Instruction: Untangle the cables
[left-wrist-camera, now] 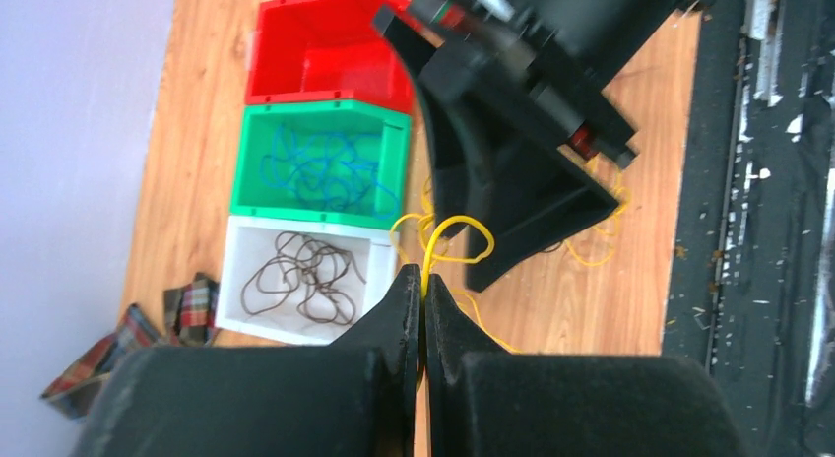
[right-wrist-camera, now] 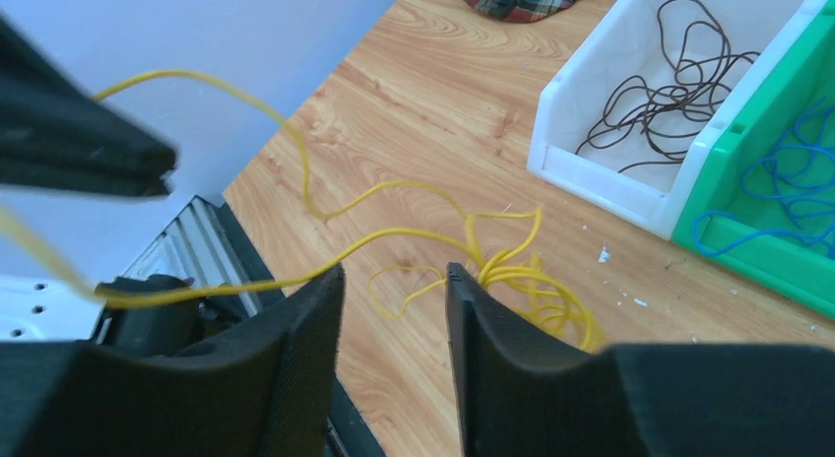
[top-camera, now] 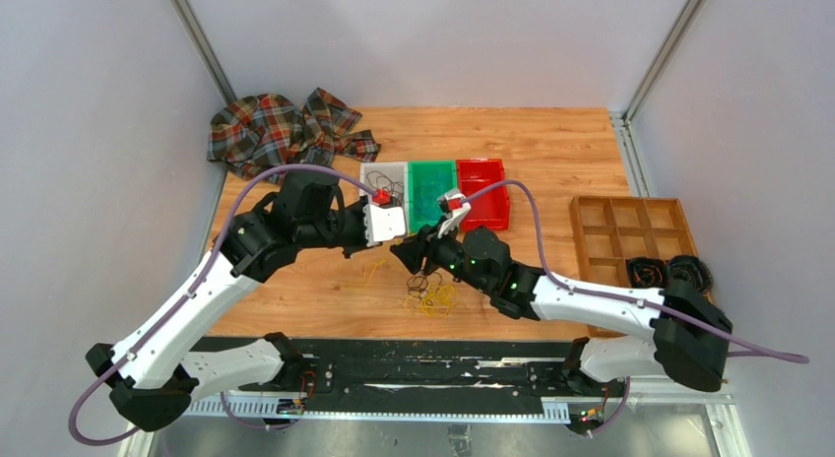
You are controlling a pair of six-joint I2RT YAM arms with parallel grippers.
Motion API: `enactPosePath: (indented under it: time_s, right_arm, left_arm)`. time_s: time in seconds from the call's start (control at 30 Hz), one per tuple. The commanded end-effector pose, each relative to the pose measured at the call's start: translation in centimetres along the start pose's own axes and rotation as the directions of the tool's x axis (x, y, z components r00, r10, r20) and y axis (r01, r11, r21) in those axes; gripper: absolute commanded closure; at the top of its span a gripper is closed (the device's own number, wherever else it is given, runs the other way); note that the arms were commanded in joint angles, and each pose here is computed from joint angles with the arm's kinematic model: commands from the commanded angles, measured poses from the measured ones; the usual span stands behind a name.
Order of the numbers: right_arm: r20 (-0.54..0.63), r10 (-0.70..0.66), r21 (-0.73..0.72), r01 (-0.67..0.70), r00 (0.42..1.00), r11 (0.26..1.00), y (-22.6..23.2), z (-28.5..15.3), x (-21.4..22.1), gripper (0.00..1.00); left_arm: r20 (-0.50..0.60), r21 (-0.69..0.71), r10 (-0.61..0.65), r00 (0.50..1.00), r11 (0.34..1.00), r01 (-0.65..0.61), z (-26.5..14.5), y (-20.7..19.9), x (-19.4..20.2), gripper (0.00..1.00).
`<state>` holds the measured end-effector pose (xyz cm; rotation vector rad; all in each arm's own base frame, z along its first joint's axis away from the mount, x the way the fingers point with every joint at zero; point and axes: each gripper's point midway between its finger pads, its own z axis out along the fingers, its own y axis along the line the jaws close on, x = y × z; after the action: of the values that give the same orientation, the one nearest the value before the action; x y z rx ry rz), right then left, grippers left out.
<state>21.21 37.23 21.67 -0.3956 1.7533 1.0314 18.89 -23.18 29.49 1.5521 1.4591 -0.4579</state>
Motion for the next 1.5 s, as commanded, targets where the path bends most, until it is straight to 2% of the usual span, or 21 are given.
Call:
enactPosePath:
  time_s: [0.0, 0.27, 0.43, 0.6, 0.83, 0.97, 1.1, 1.33, 1.47]
  right_arm:
    - [0.017, 0.004, -0.059, -0.003, 1.000, 0.998, 1.2, -2.0, -1.4, 0.52]
    - [-0.021, -0.099, -0.147, 0.095, 0.995, 0.984, 3.1, -4.1, -2.8, 0.29]
    - [0.004, -0.145, -0.135, 0.144, 0.989, 0.980, 3.0, -3.9, -3.6, 0.25]
    - [0.025, -0.142, -0.252, 0.144, 0.990, 0.957, 5.7, -2.7, -4.6, 0.26]
    - [0.051, -0.081, -0.363, 0.094, 0.995, 0.927, 8.5, -1.4, -5.6, 0.39]
    - [0.008, -0.027, -0.417, 0.028, 1.000, 0.908, 9.6, -0.6, -4.6, 0.57]
    - [-0.033, 0.034, -0.460, -0.045, 0.999, 0.887, 10.1, -0.1, -3.3, 0.69]
    - [-0.060, 0.093, -0.486, -0.111, 0.994, 0.867, 10.4, 0.3, -2.3, 0.78]
    - [-0.077, 0.108, -0.462, -0.131, 0.991, 0.877, 9.5, 0.4, -1.2, 0.88]
  left_arm:
    - [-0.053, -0.070, 0.064, 0.997, 0.995, -0.067, -0.5, 1.6, 0.3, 1.00]
    - [-0.024, -0.055, 0.121, 0.992, 0.991, -0.123, -0.9, 1.1, -0.4, 1.00]
    - [0.010, -0.025, 0.135, 0.991, 0.991, -0.134, -1.3, 0.6, -1.4, 0.99]
    - [0.023, -0.024, 0.131, 0.991, 0.991, -0.130, -1.4, 0.6, -1.9, 1.00]
    - [0.042, -0.030, 0.131, 0.990, 0.991, -0.130, -1.6, 0.8, -2.7, 1.00]
    - [0.048, -0.036, 0.132, 0.990, 0.991, -0.131, -1.7, 1.1, -3.3, 1.00]
    - [0.057, -0.049, 0.137, 0.989, 0.990, -0.134, -1.9, 1.6, -4.0, 1.00]
    - [0.089, -0.087, 0.148, 0.985, 0.986, -0.140, -2.7, 2.8, -6.0, 1.00]
    - [0.097, -0.134, 0.176, 0.980, 0.978, -0.162, -3.7, 3.9, -7.2, 1.00]
